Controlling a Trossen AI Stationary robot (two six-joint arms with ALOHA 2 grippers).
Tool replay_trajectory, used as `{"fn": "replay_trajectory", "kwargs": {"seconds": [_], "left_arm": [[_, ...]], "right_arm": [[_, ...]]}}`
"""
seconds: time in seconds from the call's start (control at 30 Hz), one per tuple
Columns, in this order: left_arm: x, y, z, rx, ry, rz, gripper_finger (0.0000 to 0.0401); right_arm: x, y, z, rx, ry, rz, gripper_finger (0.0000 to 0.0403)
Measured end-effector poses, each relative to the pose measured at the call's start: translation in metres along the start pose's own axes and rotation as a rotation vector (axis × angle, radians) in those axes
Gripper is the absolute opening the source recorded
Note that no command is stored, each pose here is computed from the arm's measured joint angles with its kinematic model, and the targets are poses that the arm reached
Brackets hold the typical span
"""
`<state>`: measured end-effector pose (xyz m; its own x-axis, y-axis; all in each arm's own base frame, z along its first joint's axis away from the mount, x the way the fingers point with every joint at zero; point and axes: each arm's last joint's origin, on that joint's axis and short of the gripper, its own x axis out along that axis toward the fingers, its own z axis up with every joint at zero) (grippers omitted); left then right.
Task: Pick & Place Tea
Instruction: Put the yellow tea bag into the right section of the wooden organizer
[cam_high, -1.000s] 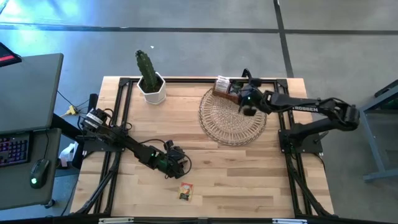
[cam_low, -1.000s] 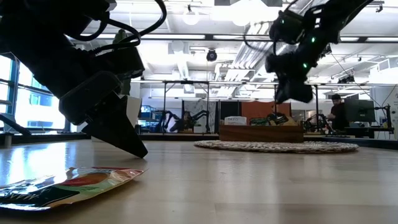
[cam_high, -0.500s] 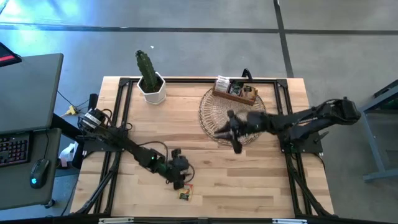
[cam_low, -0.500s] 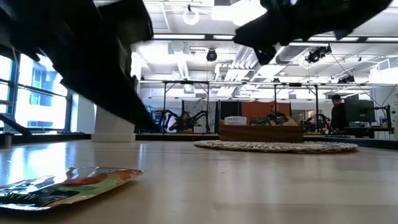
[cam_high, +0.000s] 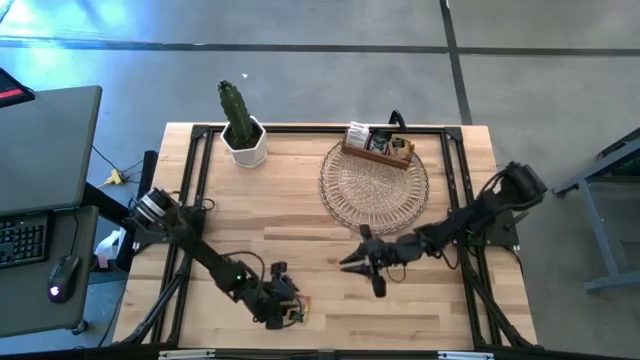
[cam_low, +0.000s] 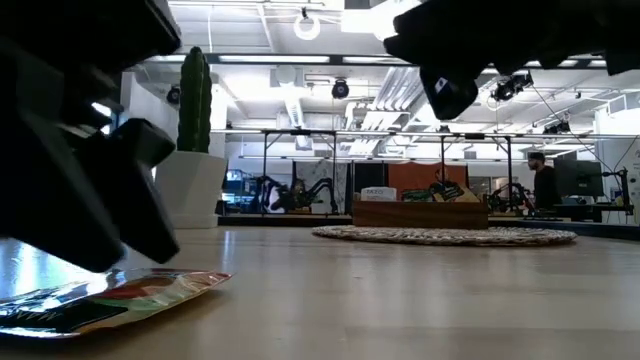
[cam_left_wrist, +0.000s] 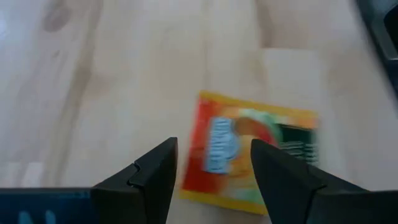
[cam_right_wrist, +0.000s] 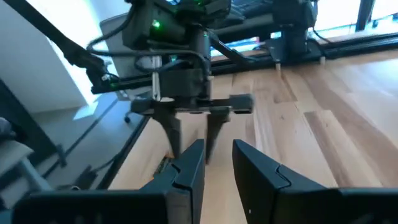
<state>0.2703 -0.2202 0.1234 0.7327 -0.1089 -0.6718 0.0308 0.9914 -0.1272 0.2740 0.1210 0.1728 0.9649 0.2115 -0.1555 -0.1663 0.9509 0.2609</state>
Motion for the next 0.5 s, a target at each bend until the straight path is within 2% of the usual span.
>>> {"fn": "replay_trajectory", "kwargs": {"seconds": [0.17, 0.4, 0.5], "left_arm": [[0.013, 0.007, -0.002, -0.032, 0.02, 0.021, 0.0202], [0.026, 0.051, 0.009, -0.124, 0.091, 0.178, 0.0202], [0.031, 0.075, 0.014, -0.21, 0.116, 0.258, 0.0202]], "right_arm": [[0.004, 0.0, -0.009, -0.046, 0.003, -0.047, 0.0078], [0.006, -0.014, -0.003, -0.036, -0.021, -0.096, 0.0078], [0.007, -0.019, -0.002, -0.033, -0.025, -0.112, 0.0078]]}}
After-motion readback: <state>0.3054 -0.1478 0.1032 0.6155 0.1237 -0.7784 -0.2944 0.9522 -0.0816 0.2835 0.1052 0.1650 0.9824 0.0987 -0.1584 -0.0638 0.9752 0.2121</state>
